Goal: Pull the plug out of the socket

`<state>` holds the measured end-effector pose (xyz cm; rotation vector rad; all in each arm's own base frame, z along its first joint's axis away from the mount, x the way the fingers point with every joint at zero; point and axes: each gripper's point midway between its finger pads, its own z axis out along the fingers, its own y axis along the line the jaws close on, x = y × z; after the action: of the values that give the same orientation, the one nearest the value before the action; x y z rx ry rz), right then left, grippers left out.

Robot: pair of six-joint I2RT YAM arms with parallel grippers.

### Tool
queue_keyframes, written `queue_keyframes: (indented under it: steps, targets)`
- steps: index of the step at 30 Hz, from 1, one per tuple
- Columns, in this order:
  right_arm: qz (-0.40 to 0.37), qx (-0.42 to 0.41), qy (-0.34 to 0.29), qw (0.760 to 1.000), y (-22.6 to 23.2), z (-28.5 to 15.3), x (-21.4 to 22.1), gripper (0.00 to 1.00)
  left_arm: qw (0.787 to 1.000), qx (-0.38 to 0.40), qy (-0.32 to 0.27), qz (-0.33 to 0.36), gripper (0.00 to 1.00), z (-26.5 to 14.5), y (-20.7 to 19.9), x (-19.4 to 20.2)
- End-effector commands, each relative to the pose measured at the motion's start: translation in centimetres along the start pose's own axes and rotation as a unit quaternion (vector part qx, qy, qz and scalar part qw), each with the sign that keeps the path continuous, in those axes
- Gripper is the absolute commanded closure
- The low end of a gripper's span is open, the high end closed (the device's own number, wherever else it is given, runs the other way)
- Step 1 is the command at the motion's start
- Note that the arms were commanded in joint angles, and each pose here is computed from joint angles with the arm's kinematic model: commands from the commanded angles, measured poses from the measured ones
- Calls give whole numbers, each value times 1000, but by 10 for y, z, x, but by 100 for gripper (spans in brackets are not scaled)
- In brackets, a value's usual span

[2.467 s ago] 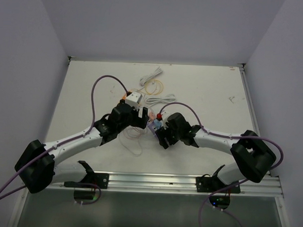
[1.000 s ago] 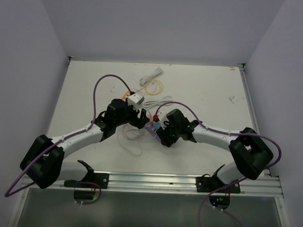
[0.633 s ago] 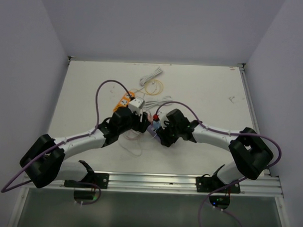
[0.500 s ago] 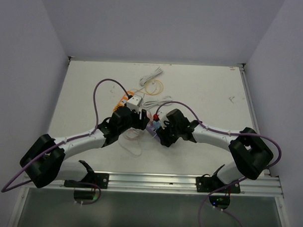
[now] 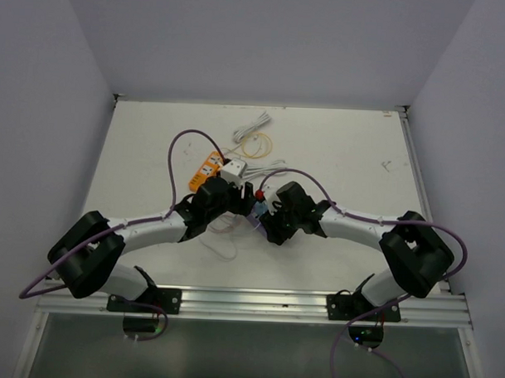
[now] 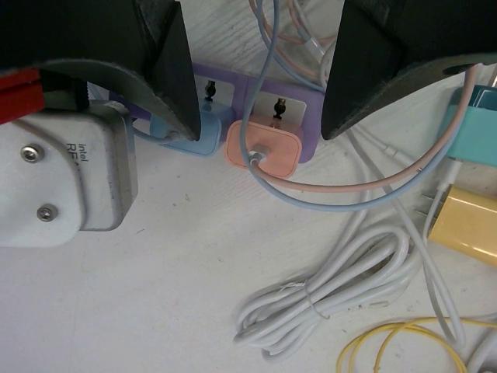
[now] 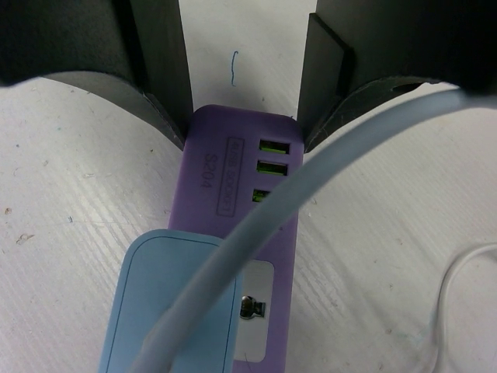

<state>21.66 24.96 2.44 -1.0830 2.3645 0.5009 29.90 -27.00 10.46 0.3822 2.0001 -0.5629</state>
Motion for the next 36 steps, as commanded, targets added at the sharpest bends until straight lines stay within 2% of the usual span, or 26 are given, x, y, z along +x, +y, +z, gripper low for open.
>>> queue_keyframes:
  steps: [1, 11, 13, 14, 15, 16, 17, 21, 23, 24, 26, 27, 29, 32, 36]
  targets:
    - [5, -12, -10, 1000, 4, 3, -6, 99, 999, 3, -49, 6, 33, 9, -10, -30]
    - [8, -16, -14, 1000, 6, 1, -7, 99, 998, -48, -42, -25, 36, 17, 5, -23]
    - [8, -21, -16, 1000, 8, 1, -8, 96, 997, -48, -46, -31, 34, 15, 5, -24]
    - [8, -23, -15, 1000, 9, 0, -8, 93, 997, -48, -46, -32, 33, 14, 5, -24]
    - [9, -25, -14, 1000, 9, 0, -7, 79, 997, -47, -47, -35, 31, 11, 4, -26]
    - [9, -28, -17, 999, 11, -2, -9, 73, 997, -49, -49, -39, 30, 9, 5, -28]
    - [11, -31, -15, 999, 12, -3, -9, 62, 997, -51, -48, -40, 27, 6, 5, -28]
    - [24, -31, -27, 999, 15, -11, -13, 42, 993, -58, -79, -58, 22, -19, 6, -55]
    - [32, -25, -38, 998, 15, -20, -18, 37, 993, -65, -72, -64, 17, -31, 8, -56]
    - [33, -20, -41, 998, 14, -24, -18, 30, 991, -67, -85, -80, 15, -41, 8, -67]
    - [36, -9, -60, 998, 13, -38, -24, 24, 990, -80, -66, -90, 11, -53, 9, -63]
    - [39, 8, -60, 997, 8, -45, -23, 20, 987, -89, -76, -112, 10, -62, 9, -68]
    - [42, 28, -67, 996, 3, -56, -25, 18, 987, -99, -48, -118, 8, -73, 3, -53]
    - [52, 76, -85, 992, -9, -83, -30, 14, 978, -120, -42, -163, 3, -85, -7, -45]
    - [102, 195, -111, 969, -43, -120, -28, 10, 973, -136, -14, -184, 2, -86, -53, -25]
